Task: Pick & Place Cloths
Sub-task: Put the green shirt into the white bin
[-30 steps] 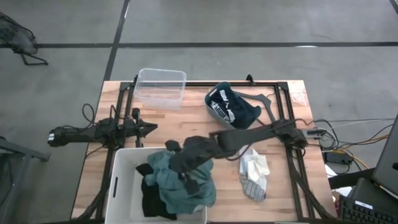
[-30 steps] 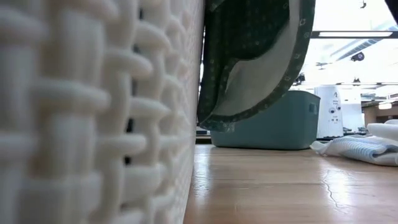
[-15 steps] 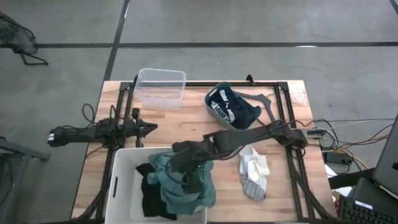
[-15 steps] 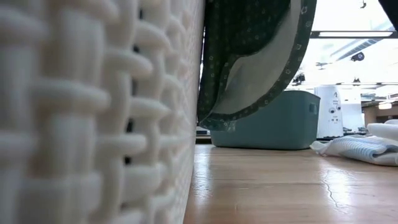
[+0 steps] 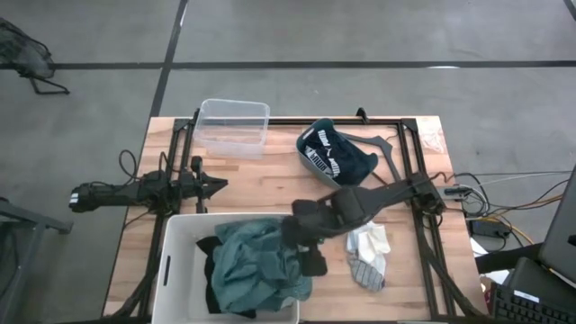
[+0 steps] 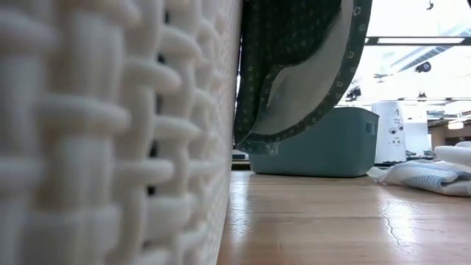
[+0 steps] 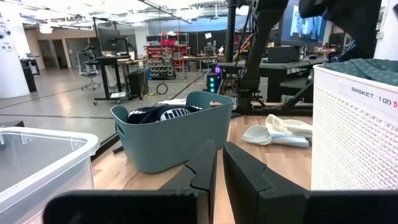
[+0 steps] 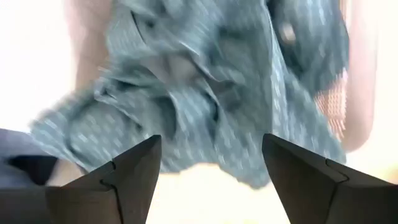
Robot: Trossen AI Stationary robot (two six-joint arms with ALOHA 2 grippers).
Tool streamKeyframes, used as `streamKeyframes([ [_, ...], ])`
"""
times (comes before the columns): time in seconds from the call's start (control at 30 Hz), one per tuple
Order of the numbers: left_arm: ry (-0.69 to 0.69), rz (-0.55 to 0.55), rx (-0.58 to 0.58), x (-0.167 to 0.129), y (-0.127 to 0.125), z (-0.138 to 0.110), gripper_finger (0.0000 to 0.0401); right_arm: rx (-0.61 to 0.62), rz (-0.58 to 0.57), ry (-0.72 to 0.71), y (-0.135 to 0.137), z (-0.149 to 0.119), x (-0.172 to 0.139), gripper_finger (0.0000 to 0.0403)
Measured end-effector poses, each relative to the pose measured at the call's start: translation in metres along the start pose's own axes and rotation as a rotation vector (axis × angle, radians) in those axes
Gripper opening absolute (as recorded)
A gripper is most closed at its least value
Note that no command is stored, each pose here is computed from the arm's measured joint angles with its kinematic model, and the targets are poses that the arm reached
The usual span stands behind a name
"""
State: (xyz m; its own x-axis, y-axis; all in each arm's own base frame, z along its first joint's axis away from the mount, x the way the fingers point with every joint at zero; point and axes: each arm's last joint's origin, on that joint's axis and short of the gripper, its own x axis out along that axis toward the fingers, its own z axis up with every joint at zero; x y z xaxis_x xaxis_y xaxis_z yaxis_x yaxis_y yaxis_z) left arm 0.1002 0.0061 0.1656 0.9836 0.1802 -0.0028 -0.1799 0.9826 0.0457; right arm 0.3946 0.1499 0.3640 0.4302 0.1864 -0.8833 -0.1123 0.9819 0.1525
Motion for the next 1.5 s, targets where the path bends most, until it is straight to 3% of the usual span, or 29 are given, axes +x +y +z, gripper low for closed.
streamKeyframes([
  [0.2,0.000,0.000,0.000,0.000,0.000,0.000,0.0035,-0.044,-0.092,0.031,0.036,-0.018,0.003,0.0286],
  [0.4,0.000,0.000,0.000,0.000,0.000,0.000,0.0035,-0.092,-0.353,0.010,0.063,-0.041,0.001,0.0288],
  [0.5,0.000,0.000,0.000,0.000,0.000,0.000,0.0035,-0.074,-0.407,0.015,0.074,-0.052,0.003,0.0277],
  [0.8,0.000,0.000,0.000,0.000,0.000,0.000,0.0035,-0.069,-0.525,0.105,0.095,-0.092,0.042,0.0236],
  [1.03,0.000,0.001,0.000,0.000,0.000,0.000,0.0035,-0.001,-0.645,0.100,0.094,-0.135,0.062,0.0211],
  [1.17,0.000,0.000,0.000,0.000,0.000,0.000,0.0035,0.072,-0.600,0.004,0.095,-0.158,0.067,0.0200],
  [1.5,0.000,0.000,0.000,0.000,0.000,0.000,0.0035,0.151,-0.240,-0.435,0.076,-0.189,0.091,0.0178],
])
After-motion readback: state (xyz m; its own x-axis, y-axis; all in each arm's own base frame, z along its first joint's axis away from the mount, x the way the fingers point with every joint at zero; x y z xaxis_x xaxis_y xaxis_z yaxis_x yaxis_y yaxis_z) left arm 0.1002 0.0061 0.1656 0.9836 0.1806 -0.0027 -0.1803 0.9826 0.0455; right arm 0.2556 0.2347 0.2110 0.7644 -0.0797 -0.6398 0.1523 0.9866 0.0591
